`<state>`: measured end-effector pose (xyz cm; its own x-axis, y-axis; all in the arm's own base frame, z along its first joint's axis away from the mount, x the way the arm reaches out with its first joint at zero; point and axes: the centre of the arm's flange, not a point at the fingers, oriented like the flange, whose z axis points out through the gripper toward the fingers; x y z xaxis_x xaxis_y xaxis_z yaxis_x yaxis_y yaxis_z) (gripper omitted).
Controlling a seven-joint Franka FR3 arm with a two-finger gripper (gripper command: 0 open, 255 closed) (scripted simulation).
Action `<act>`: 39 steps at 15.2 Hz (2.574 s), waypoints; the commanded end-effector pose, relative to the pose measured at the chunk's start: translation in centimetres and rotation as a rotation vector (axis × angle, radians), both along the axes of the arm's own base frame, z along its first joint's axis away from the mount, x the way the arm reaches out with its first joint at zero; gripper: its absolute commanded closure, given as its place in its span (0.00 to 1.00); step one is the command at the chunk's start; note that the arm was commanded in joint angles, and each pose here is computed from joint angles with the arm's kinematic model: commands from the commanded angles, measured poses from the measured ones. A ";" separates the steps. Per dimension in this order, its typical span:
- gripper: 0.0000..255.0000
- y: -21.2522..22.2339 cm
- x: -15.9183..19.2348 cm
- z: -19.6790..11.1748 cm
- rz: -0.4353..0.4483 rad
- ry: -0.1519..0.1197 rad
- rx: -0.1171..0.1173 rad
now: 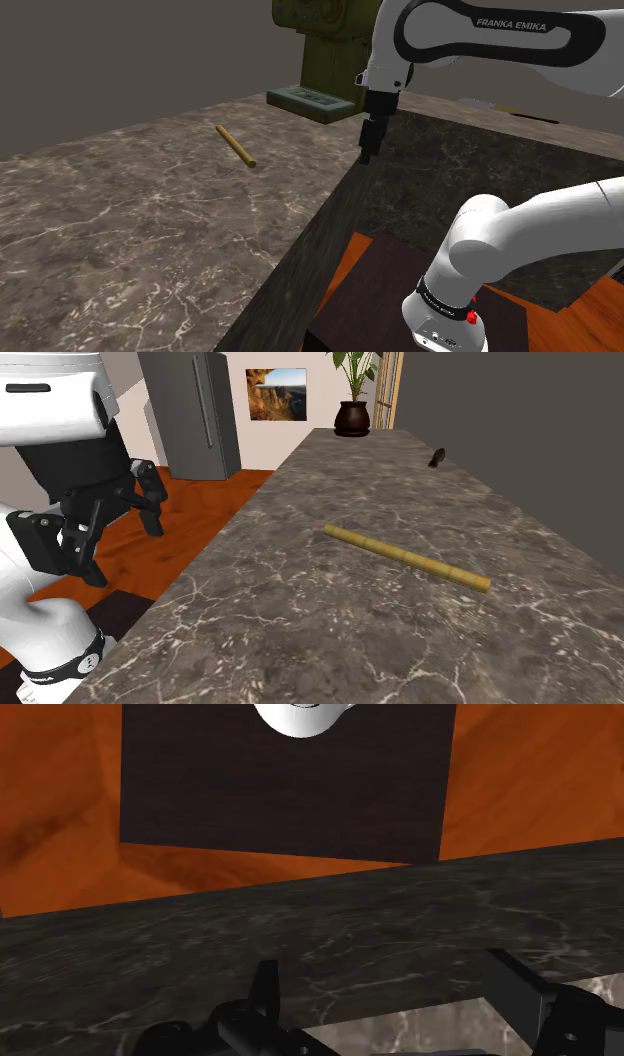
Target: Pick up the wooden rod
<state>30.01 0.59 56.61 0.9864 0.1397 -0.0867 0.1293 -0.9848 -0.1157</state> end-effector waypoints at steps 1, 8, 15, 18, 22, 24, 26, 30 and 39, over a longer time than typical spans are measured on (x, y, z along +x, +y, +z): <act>0.00 0.0 0.0 0.0 0.000 0.000 0.000; 0.00 5.3 7.4 0.5 -0.115 0.007 -0.008; 0.00 9.8 15.4 0.8 -0.229 0.013 -0.017; 0.00 11.4 19.0 1.0 -0.278 0.016 -0.020; 0.00 13.3 23.8 1.1 -0.344 0.020 -0.025; 0.00 14.1 26.3 1.2 -0.376 0.022 -0.028; 0.00 14.8 28.8 1.3 -0.409 0.024 -0.030; 0.00 15.7 32.4 0.8 -0.455 0.027 -0.033; 1.00 15.8 32.4 -2.6 -0.455 0.027 -0.033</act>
